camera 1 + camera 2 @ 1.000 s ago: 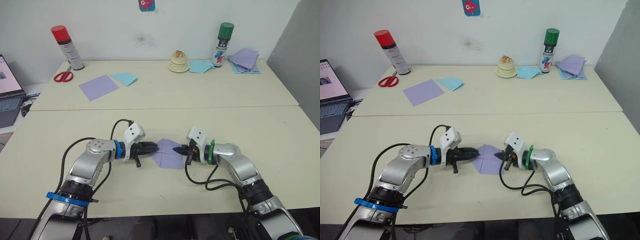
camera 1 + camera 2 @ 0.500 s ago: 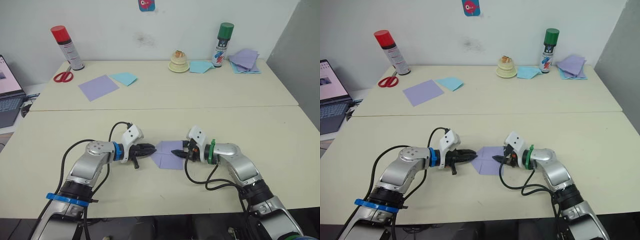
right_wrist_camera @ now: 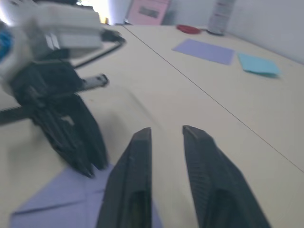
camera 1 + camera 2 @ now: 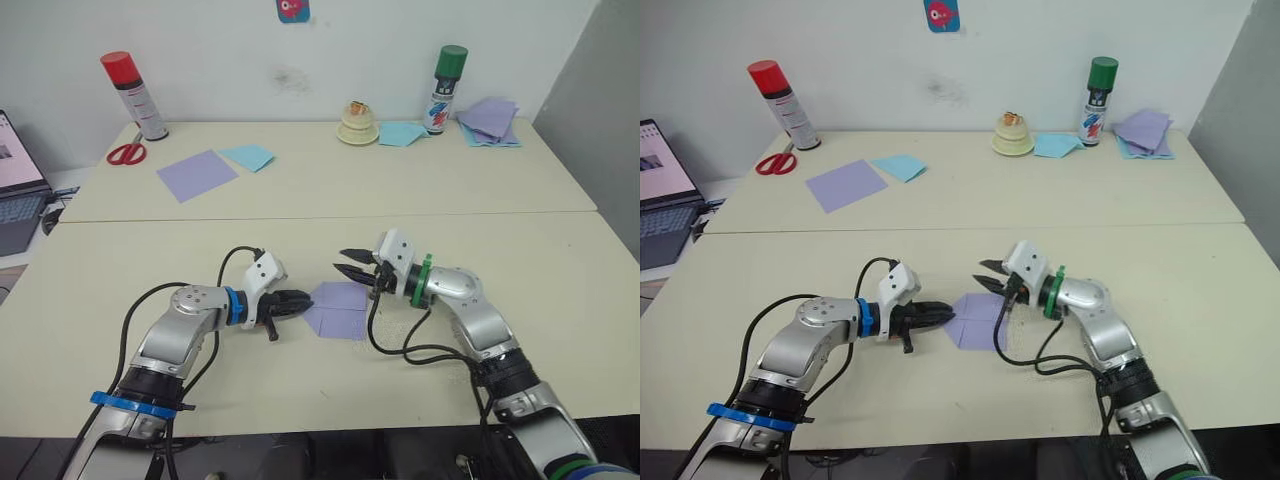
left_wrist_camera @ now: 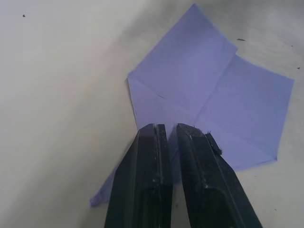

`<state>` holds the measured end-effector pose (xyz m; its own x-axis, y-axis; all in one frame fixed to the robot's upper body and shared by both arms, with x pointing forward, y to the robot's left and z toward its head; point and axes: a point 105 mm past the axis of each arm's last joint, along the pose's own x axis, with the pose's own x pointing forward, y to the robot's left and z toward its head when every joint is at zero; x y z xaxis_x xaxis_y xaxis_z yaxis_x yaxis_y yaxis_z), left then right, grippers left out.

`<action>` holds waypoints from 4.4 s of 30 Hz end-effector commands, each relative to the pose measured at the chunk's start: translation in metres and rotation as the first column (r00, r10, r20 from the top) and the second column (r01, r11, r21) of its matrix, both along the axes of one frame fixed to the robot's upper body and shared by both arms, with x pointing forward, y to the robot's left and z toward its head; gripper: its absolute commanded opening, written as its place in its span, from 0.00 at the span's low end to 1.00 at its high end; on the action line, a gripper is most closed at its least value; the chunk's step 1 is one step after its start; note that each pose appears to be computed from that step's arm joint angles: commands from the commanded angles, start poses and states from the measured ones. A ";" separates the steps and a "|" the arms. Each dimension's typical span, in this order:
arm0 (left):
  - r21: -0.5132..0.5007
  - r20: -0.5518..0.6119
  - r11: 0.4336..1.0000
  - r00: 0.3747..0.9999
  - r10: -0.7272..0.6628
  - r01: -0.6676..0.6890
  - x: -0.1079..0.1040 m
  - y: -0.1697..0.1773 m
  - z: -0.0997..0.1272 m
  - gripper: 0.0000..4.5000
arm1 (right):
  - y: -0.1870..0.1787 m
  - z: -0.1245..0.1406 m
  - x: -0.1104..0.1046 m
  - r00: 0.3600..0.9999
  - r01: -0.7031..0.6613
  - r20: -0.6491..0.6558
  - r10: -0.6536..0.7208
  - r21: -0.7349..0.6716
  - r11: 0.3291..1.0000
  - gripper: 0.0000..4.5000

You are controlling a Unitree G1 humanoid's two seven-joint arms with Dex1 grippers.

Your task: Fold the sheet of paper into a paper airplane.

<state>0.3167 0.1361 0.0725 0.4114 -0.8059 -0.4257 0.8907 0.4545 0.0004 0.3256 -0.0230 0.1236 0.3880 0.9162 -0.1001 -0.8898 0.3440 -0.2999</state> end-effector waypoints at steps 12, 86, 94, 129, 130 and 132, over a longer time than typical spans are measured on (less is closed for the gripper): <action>0.039 -0.049 0.999 0.999 0.008 -0.006 -0.001 0.006 -0.014 0.15 | -0.024 -0.068 -0.014 0.987 -0.059 -0.158 -0.001 -0.375 0.925 0.00; -0.057 0.161 0.984 0.974 -0.157 0.168 -0.054 0.014 0.114 1.00 | -0.052 -0.016 0.008 0.869 0.165 -0.472 -0.151 -0.012 0.986 1.00; -0.052 0.154 0.987 0.978 -0.144 0.153 -0.057 0.016 0.113 1.00 | -0.024 -0.023 0.005 0.755 0.143 -0.652 -0.064 0.068 0.987 0.96; -0.082 0.147 0.997 0.989 0.016 -0.004 -0.056 0.046 0.121 1.00 | -0.013 -0.014 -0.048 0.902 -0.282 0.253 0.350 -0.269 0.921 0.29; -0.081 0.145 0.997 0.989 0.021 -0.009 -0.056 0.047 0.120 1.00 | -0.018 -0.014 -0.053 0.912 -0.305 0.198 0.359 -0.260 0.916 0.37; -0.077 0.141 0.997 0.990 0.030 -0.019 -0.055 0.049 0.119 1.00 | -0.028 -0.012 -0.068 0.914 -0.379 0.057 0.402 -0.239 0.894 0.44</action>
